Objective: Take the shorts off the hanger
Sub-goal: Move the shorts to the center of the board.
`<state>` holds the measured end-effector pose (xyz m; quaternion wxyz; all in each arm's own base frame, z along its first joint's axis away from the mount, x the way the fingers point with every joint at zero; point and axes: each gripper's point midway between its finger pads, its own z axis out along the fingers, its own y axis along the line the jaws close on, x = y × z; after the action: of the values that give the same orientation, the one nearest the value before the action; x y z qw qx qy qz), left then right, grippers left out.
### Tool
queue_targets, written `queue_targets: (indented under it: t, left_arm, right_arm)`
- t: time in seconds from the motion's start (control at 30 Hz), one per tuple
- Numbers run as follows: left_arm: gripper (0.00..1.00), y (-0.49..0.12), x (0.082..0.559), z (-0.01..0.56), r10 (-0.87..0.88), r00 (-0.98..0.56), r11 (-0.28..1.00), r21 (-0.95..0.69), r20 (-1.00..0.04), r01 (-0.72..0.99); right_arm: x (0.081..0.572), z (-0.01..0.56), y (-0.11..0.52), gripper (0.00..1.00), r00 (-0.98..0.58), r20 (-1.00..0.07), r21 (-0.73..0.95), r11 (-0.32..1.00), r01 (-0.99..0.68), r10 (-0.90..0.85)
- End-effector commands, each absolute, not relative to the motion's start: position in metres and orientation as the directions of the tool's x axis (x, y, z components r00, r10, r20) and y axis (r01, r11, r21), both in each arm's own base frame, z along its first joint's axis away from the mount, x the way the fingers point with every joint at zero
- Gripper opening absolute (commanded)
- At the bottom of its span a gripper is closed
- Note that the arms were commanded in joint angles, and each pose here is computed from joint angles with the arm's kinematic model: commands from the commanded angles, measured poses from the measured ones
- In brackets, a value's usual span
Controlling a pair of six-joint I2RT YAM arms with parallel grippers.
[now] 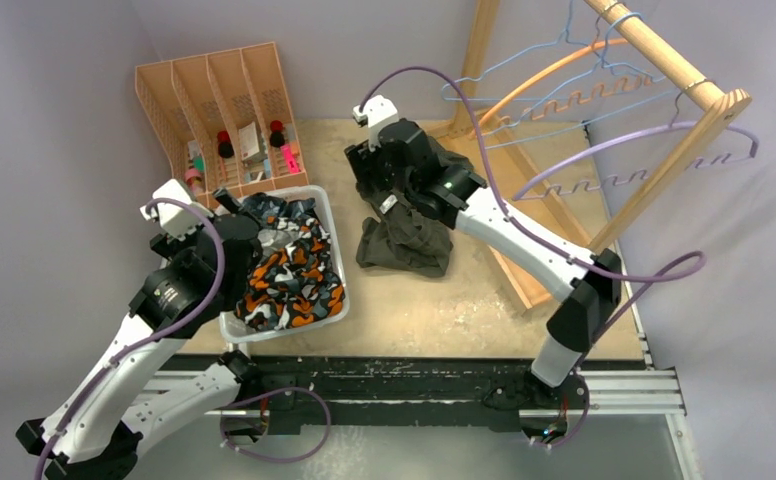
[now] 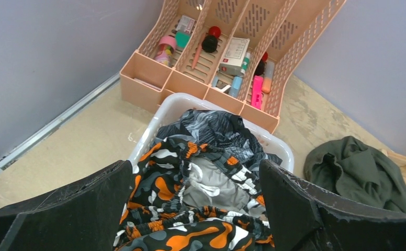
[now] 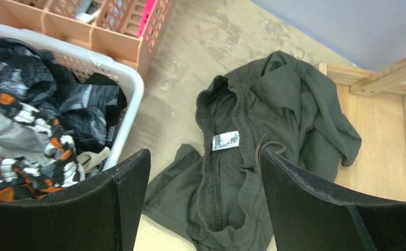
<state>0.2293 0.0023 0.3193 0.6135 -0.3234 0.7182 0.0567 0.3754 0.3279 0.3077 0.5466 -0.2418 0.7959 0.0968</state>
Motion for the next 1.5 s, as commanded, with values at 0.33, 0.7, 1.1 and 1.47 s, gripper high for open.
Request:
queue_targets:
  t: [0.33,0.7,1.1,1.47]
  left_arm:
    - [0.91,0.021,0.219,0.337,-0.357,0.015,0.763,-0.301,-0.934,-0.571]
    - [0.92,0.013,0.224,0.336,-0.361,-0.013,0.783,-0.295,-0.933,-0.548]
    - [0.92,-0.002,0.233,0.326,-0.374,-0.056,0.812,-0.298,-0.926,-0.502]
    - [0.90,-0.007,0.237,0.329,-0.355,-0.072,0.831,-0.280,-0.932,-0.480]
  right_arm:
    - [0.400,0.206,0.338,0.91,-0.490,-0.801,-0.137,0.901,-0.411,-0.345]
    - [0.417,0.134,0.314,0.94,-0.617,-0.673,-0.192,0.902,-0.386,-0.408]
    - [0.447,0.088,0.283,0.99,-0.696,-0.610,-0.187,0.922,-0.339,-0.379]
    - [0.426,0.023,0.281,0.66,-0.763,-0.497,-0.160,0.907,-0.389,-0.414]
